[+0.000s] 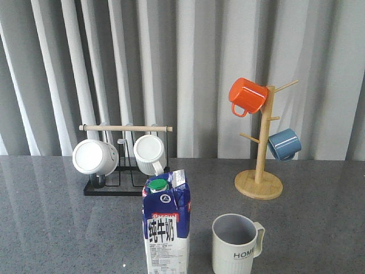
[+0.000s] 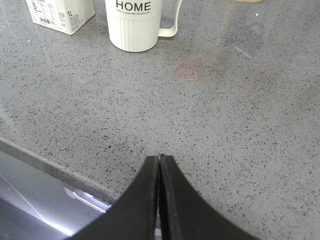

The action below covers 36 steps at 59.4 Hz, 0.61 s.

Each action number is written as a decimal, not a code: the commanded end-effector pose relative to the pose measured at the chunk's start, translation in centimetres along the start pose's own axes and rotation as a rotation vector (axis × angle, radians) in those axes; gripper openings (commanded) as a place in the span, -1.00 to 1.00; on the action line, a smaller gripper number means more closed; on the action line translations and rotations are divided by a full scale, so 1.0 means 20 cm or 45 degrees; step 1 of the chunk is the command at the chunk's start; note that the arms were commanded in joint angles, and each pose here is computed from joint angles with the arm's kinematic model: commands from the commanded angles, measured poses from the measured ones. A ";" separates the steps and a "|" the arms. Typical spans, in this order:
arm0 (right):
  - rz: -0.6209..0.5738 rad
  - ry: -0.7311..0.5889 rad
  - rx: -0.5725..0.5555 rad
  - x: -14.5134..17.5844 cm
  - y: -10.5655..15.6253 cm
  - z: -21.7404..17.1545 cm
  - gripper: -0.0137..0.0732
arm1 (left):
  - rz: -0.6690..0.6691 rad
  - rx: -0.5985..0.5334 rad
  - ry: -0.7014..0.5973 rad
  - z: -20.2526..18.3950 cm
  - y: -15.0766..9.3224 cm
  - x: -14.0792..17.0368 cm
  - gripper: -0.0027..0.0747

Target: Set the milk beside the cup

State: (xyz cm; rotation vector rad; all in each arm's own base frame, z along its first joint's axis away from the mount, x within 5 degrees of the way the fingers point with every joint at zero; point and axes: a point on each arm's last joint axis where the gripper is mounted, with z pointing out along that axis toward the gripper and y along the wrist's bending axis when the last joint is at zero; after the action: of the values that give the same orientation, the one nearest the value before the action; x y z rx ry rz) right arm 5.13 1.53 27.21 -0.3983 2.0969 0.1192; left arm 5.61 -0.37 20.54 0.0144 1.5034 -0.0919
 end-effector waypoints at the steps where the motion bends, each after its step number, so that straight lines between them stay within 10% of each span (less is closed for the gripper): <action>1: -0.001 -0.098 0.012 -0.06 -0.01 -0.02 -0.71 | -0.016 0.013 -0.140 -0.01 -0.01 -0.07 -0.95; 18: 0.005 -0.101 0.007 -0.05 0.00 -0.01 -0.71 | -0.016 0.013 -0.140 -0.01 -0.01 -0.07 -0.95; 36: -0.093 -0.453 0.168 -0.05 -0.04 0.09 -0.71 | -0.016 0.013 -0.138 -0.01 -0.01 -0.07 -0.95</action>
State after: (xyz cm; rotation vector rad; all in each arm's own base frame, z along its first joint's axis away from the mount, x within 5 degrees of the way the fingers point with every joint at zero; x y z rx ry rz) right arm 6.54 1.63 26.61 -0.3759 1.9135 0.0759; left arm 5.61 -0.37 20.54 0.0144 1.5034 -0.0919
